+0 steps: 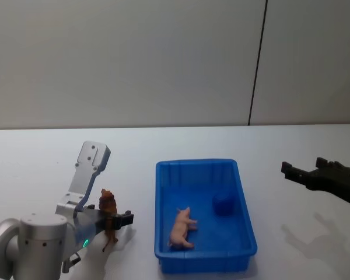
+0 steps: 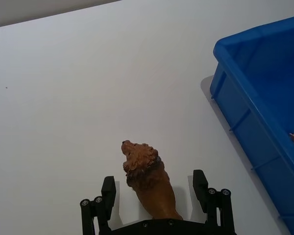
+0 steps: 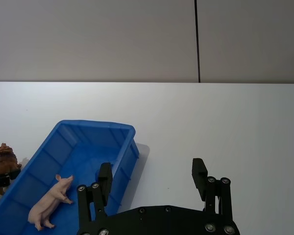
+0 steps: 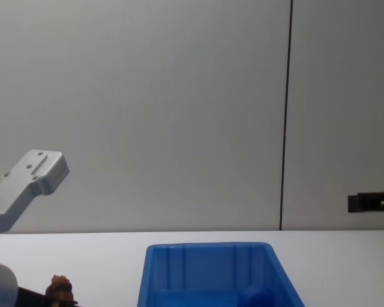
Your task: Pick up the two dolls from the table and place them into the box.
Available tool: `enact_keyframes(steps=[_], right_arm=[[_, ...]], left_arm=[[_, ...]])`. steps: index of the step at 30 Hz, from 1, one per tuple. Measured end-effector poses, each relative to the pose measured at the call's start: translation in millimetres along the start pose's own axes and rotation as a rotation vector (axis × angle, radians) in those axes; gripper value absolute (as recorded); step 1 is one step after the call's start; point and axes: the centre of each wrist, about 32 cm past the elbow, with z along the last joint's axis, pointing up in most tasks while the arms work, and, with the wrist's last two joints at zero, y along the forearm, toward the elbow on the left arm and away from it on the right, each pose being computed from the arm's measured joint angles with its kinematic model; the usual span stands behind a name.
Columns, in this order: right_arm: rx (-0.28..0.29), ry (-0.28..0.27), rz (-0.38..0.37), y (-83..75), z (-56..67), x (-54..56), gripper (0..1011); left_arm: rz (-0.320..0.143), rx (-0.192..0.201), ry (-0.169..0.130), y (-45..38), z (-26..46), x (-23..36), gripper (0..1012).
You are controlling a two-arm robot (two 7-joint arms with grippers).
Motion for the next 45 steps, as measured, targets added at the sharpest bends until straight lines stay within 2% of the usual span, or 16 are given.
enact_keyframes(steps=[10, 16, 17, 27, 33, 38, 42, 45], right_arm=[[0.000, 0.000, 0.000, 0.0, 0.0, 0.0, 1001], [0.000, 0.000, 0.000, 0.0, 0.0, 0.0, 1001], [0.000, 0.000, 0.000, 0.0, 0.0, 0.0, 1001], [0.000, 0.000, 0.000, 0.0, 0.0, 0.0, 1001], [0.000, 0.000, 0.000, 0.0, 0.0, 0.0, 1001], [0.000, 0.000, 0.000, 0.0, 0.0, 0.0, 1001], [0.000, 0.000, 0.000, 0.0, 0.0, 0.0, 1001], [0.000, 0.000, 0.000, 0.0, 0.0, 0.0, 1001]], left_arm=[[0.009, 0.023, -0.003, -1.1, 2.4, -1.3, 1000], [0.013, 0.032, -0.004, -1.5, 3.4, -1.9, 846], [0.013, 0.032, -0.004, -1.5, 3.5, -1.9, 846], [0.015, 0.039, -0.005, -1.8, 4.2, -2.2, 528], [0.017, 0.038, -0.006, -1.8, 4.3, -2.0, 393], [0.015, 0.020, -0.007, -1.2, 4.8, -1.4, 383], [0.010, -0.011, -0.008, 0.5, 6.3, -0.4, 383], [0.004, -0.051, -0.009, 3.1, 9.1, 0.9, 383]])
